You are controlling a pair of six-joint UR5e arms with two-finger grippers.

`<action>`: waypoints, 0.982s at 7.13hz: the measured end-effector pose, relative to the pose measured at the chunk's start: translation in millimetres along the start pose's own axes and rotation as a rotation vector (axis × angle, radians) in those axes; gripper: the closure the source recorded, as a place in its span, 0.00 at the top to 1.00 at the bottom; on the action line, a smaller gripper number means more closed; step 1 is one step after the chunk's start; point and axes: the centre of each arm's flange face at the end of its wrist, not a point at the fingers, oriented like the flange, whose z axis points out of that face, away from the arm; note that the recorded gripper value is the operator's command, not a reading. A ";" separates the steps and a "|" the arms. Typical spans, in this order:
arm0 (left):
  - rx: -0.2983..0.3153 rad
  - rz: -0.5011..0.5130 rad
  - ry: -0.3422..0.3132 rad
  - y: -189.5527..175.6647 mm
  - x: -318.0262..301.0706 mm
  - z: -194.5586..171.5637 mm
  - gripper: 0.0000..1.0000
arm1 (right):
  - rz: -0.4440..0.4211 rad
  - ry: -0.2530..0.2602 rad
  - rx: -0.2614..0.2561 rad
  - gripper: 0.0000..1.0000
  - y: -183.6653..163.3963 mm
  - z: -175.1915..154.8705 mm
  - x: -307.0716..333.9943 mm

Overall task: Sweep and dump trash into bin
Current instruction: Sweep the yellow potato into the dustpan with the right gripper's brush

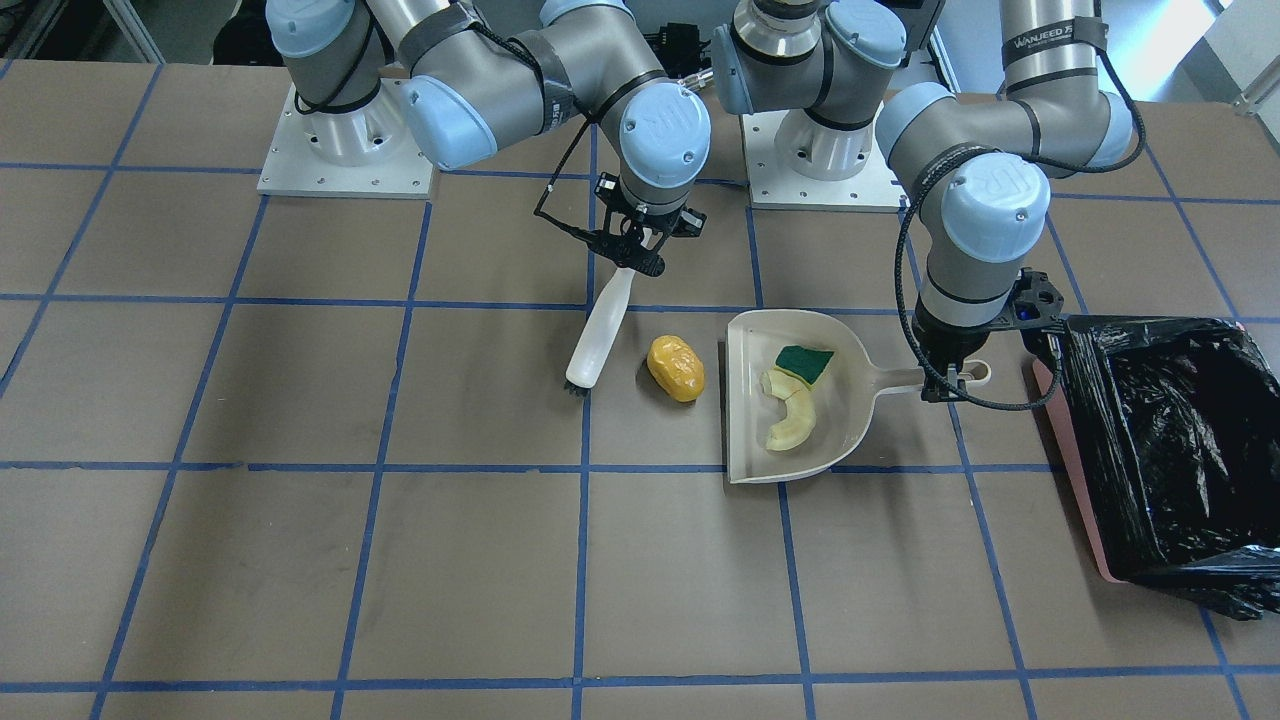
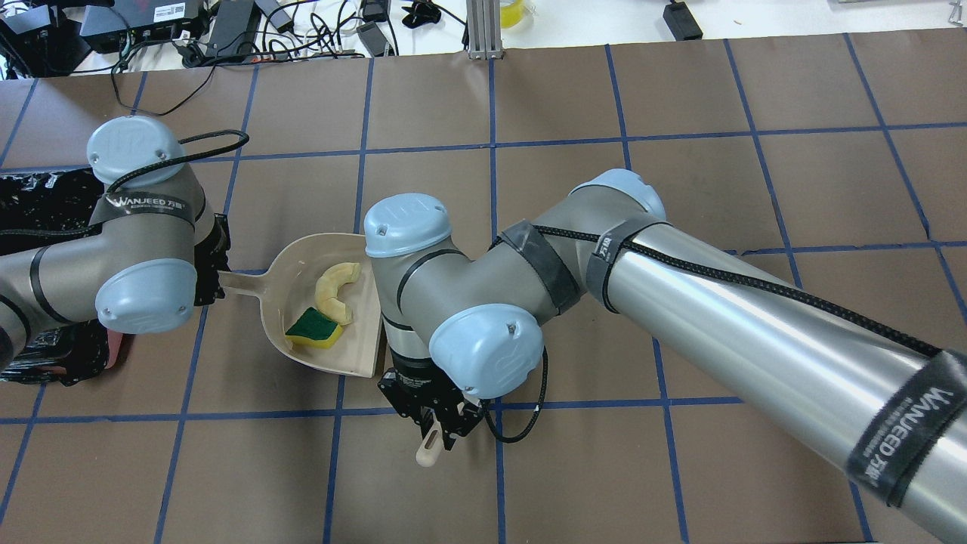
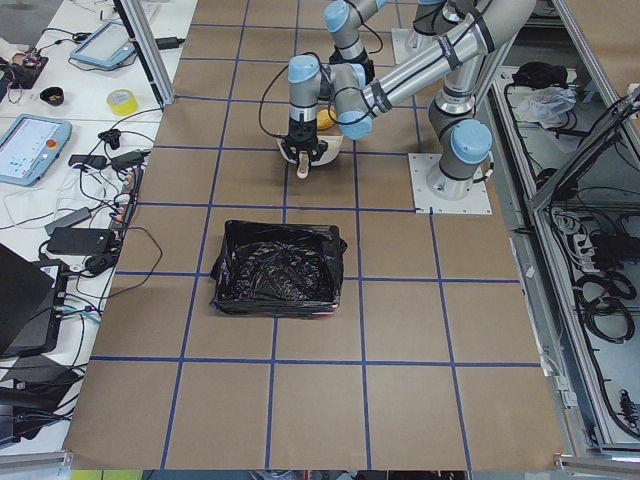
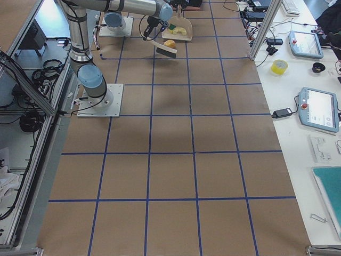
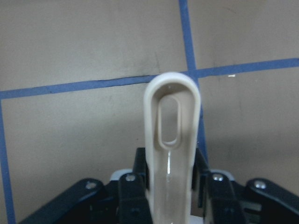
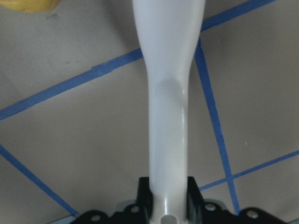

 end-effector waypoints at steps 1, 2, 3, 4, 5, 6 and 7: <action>0.000 -0.024 -0.002 3.6 -3.8 1.4 0.00 | -0.002 -0.024 0.000 0.12 -2.4 3.5 -5.9; -0.002 -0.037 -0.007 7.3 -7.0 4.6 0.00 | -0.008 -0.044 0.004 0.12 -4.0 5.1 -10.4; -0.001 -0.049 0.000 10.7 -8.9 9.6 0.00 | -0.015 -0.059 0.011 0.12 -4.4 6.2 -14.3; 0.003 -0.061 0.015 13.4 -8.9 16.0 0.00 | -0.029 -0.075 0.023 0.12 -4.1 9.4 -20.4; 0.003 -0.065 0.022 15.5 -9.3 19.6 0.00 | -0.049 -0.091 0.037 0.12 -3.2 15.0 -28.7; 0.000 -0.065 0.025 17.2 -9.1 21.1 0.00 | -0.074 -0.113 0.057 0.11 -1.8 20.4 -37.7; -0.001 -0.064 0.028 18.0 -8.6 21.2 0.00 | -0.105 -0.142 0.084 0.11 -1.8 26.4 -48.7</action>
